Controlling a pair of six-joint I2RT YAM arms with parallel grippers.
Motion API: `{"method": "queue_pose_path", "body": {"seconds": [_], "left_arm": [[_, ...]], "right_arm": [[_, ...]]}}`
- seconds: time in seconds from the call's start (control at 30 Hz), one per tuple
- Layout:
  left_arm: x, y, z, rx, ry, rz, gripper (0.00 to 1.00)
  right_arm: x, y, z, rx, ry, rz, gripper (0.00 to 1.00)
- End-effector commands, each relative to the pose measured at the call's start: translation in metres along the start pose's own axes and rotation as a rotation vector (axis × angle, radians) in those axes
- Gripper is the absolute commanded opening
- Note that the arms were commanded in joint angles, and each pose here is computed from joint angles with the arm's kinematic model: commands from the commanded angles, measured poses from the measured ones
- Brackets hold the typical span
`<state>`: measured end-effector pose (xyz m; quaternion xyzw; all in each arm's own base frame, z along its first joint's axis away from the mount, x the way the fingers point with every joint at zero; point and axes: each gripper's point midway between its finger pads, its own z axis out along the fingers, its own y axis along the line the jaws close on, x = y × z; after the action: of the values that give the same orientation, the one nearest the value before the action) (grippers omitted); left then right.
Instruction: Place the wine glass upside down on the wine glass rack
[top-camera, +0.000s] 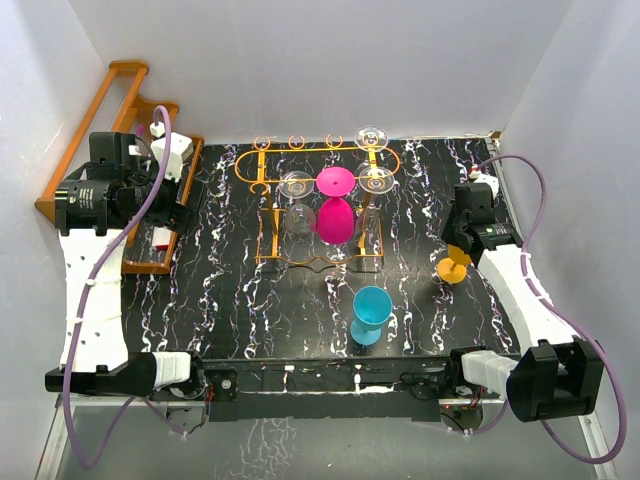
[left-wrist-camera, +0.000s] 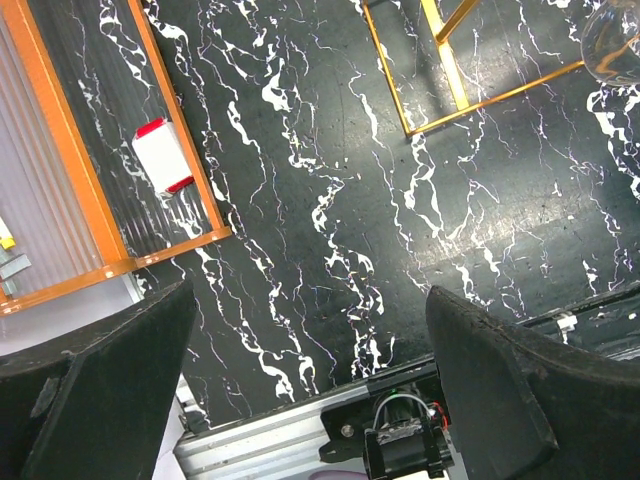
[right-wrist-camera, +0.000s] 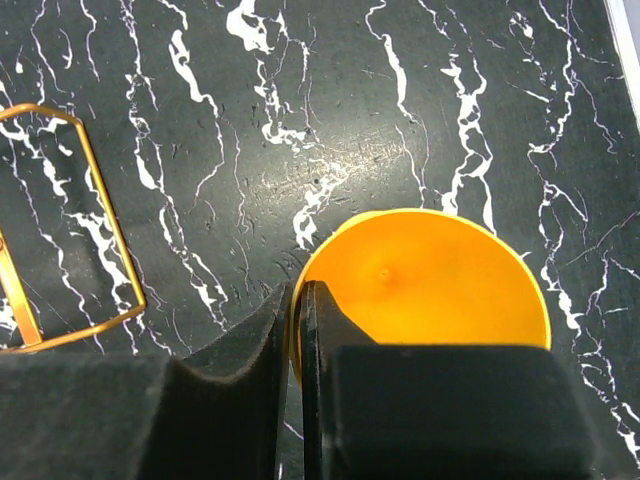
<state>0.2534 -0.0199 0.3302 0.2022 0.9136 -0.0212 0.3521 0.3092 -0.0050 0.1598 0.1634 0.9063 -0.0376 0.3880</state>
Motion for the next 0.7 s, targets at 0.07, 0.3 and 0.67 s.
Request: {"method": "queue_pose_path", "body": {"seconds": [0.07, 0.3, 0.67], "left_arm": [[-0.009, 0.004, -0.016, -0.032, -0.028, 0.014, 0.97], [-0.074, 0.024, -0.067, -0.175, -0.323, -0.009, 0.97], [-0.173, -0.064, -0.135, 0.346, -0.931, -0.089, 0.97]], "right_arm": [[-0.045, 0.002, -0.029, -0.024, -0.157, 0.05, 0.08], [-0.144, 0.001, -0.145, -0.157, -0.608, 0.124, 0.08], [-0.226, 0.022, -0.273, -0.452, -0.87, 0.377, 0.08]]}}
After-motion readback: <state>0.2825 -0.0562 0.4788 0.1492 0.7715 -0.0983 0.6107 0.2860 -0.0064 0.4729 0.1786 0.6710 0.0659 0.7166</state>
